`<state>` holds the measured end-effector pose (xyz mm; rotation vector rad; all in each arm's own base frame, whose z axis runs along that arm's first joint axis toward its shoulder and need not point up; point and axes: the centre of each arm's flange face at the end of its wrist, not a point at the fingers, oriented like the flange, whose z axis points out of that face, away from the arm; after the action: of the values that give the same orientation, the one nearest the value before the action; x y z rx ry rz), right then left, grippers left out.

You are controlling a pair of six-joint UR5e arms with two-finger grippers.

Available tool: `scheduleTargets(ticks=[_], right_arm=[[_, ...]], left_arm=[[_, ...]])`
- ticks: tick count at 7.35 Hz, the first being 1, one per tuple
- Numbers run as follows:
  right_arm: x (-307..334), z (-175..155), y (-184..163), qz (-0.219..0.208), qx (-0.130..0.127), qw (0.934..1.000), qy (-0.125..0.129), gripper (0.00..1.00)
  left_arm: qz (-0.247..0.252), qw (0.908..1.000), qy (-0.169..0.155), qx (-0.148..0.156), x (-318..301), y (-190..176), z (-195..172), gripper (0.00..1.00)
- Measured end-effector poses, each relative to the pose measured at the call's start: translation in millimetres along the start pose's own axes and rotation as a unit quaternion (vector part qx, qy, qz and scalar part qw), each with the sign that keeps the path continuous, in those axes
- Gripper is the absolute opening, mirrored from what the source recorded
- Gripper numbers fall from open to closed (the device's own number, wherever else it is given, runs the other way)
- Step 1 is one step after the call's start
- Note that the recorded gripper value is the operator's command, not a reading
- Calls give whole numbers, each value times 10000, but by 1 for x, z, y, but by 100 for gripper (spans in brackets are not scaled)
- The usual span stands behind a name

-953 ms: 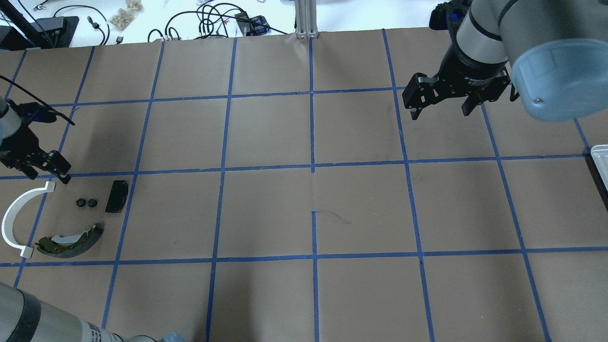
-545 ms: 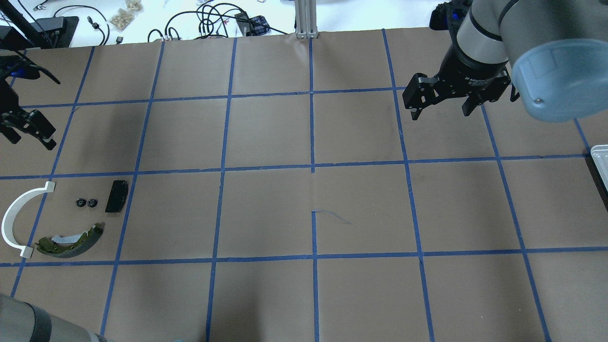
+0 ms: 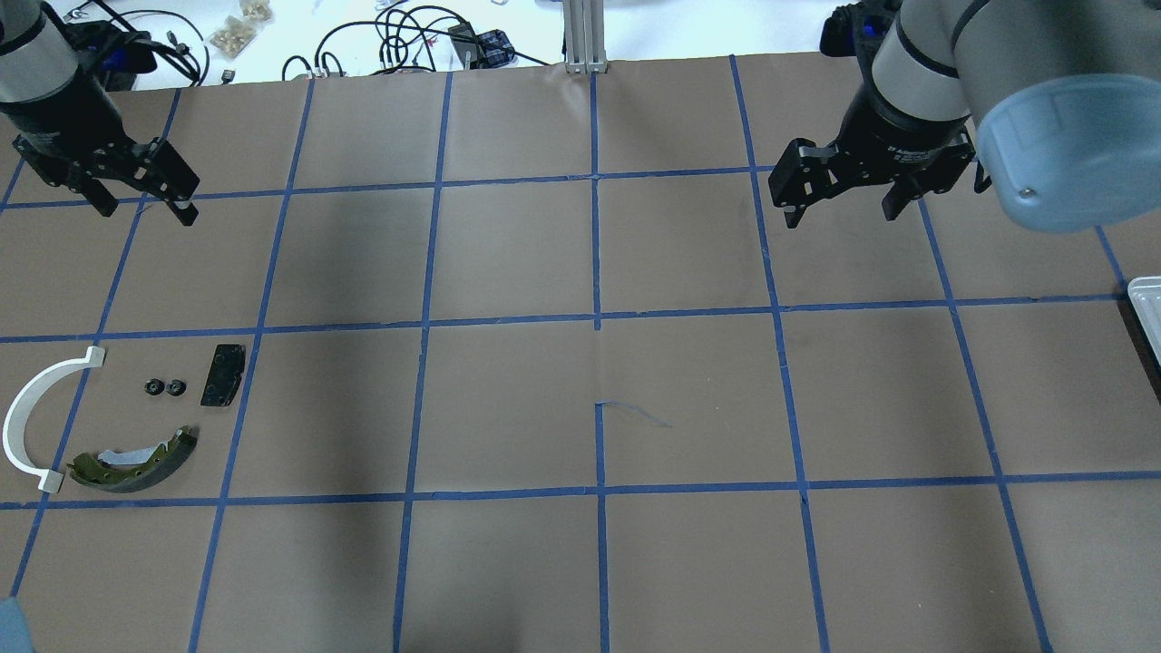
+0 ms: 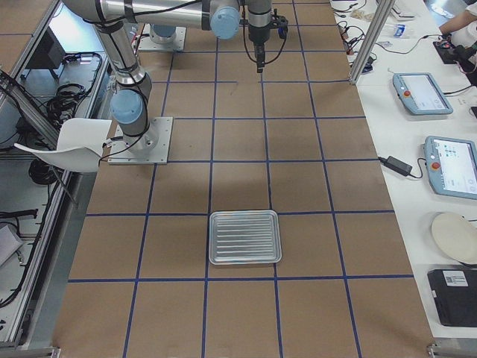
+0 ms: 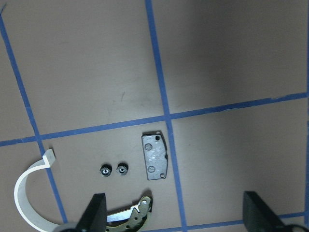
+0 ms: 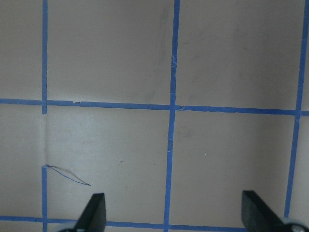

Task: Place bearing gear from tray to pile

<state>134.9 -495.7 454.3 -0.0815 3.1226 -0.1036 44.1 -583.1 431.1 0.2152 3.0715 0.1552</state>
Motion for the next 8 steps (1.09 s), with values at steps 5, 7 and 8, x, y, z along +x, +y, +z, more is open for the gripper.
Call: scheduleTargets(ticks=[5,7,8], right_arm=[[0,0,0,3,2,10000,1,100],[0,-1,0,4,5,10000,-1,100],[1,-1,0,8,7,10000,-1,100]], left_arm=[[386,9987,6,321,197,32,-31,100],[451,9984,63,328,207,51,-24,100],[448,9982,66,385,206,55,-23,100]])
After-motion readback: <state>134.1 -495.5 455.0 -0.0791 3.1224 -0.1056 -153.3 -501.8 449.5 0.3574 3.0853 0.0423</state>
